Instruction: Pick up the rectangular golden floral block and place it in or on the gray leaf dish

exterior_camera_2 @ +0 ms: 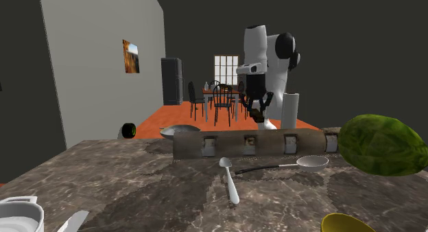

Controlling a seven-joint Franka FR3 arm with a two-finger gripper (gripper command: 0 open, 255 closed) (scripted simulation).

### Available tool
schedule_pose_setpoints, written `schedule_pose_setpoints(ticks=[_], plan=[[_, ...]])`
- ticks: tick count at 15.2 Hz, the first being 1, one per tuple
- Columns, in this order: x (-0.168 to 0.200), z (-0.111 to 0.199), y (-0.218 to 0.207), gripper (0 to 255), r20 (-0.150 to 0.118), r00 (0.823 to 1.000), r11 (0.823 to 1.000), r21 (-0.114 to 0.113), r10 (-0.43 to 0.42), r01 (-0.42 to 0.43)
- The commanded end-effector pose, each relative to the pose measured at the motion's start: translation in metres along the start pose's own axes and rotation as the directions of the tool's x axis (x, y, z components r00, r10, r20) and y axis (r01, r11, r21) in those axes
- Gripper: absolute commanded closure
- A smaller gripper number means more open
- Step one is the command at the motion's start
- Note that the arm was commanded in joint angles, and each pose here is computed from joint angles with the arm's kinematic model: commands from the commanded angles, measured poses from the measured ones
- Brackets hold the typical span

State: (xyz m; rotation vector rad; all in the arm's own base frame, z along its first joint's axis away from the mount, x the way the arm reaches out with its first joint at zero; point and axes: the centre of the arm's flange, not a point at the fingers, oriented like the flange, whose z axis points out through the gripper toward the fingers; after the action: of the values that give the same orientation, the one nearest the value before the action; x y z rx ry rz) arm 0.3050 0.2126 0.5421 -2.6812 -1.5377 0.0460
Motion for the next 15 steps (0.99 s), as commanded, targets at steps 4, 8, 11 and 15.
schedule_pose_setpoints(ticks=[4,8,11,15], plan=[[-0.002,-0.012,0.038,255,0.000,1.000,1.000,0.000,0.000,0.000],[-0.006,-0.016,0.090,255,0.000,1.000,1.000,0.000,0.000,0.000],[-0.008,-0.020,0.130,255,0.000,1.000,1.000,0.000,0.000,0.000],[-0.012,-0.025,0.182,255,0.000,1.000,1.000,0.000,0.000,0.000]])
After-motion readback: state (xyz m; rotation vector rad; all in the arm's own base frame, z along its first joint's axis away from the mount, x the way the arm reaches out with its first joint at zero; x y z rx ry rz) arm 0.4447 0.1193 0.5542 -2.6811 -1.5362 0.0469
